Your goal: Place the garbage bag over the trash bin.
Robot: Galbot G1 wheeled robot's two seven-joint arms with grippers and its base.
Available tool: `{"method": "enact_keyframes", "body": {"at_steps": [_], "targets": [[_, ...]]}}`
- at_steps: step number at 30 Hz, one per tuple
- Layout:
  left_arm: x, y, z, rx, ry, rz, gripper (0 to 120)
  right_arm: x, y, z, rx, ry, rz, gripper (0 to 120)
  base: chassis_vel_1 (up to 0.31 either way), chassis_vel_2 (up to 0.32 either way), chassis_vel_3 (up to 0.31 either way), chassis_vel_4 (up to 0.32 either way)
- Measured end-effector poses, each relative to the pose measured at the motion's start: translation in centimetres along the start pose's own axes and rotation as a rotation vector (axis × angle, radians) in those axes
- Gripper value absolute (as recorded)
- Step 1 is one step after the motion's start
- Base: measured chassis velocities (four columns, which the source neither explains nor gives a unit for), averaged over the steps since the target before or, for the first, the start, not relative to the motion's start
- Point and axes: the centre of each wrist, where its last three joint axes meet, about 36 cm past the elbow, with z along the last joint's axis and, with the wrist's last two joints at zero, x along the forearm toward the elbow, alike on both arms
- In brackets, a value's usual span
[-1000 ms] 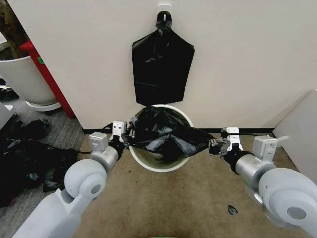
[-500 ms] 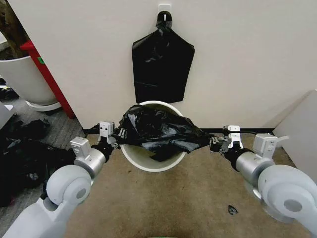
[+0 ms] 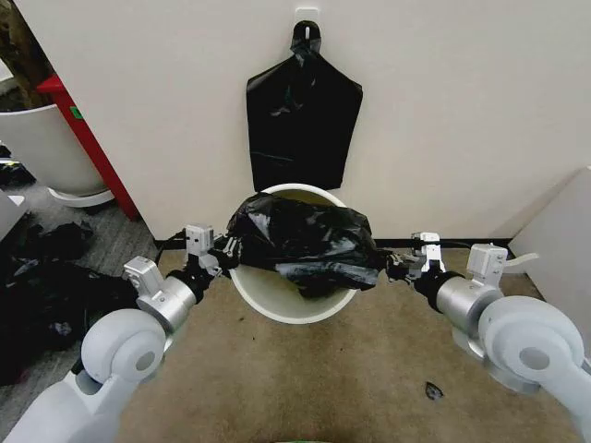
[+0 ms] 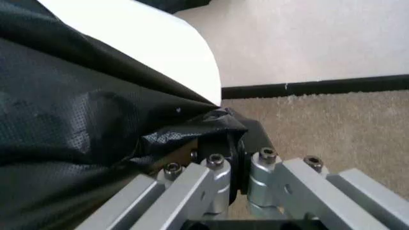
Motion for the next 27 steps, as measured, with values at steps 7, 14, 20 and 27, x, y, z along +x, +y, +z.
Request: {"method": "enact_keyframes", "body": {"at_steps": [7, 14, 20, 27], "targets": [[-0.1, -0.1, 0.1, 0.024, 0.002, -0.012, 1, 0.7, 0.8, 0.1, 0.005, -0.005, 0.004, 0, 0.0, 0.0, 0.0, 0.0], [-0.5, 0.4, 1.3, 0.017, 0.057, -0.084, 1, 2.8, 2.1, -0.4, 0.046, -0.044, 0.019, 23, 0.0, 0.0, 0.0, 0.0], [-0.8, 0.8, 1.9, 0.021, 0.098, -0.191, 1, 3.9, 2.6, -0.7, 0.076, -0.07, 0.035, 45, 0.0, 0.0, 0.0, 0.0], [-1.1, 0.7, 2.0, 0.035, 0.104, -0.271, 1, 4.4, 2.4, -1.6, 0.02, -0.087, 0.074, 68, 0.0, 0.0, 0.0, 0.0]]}}
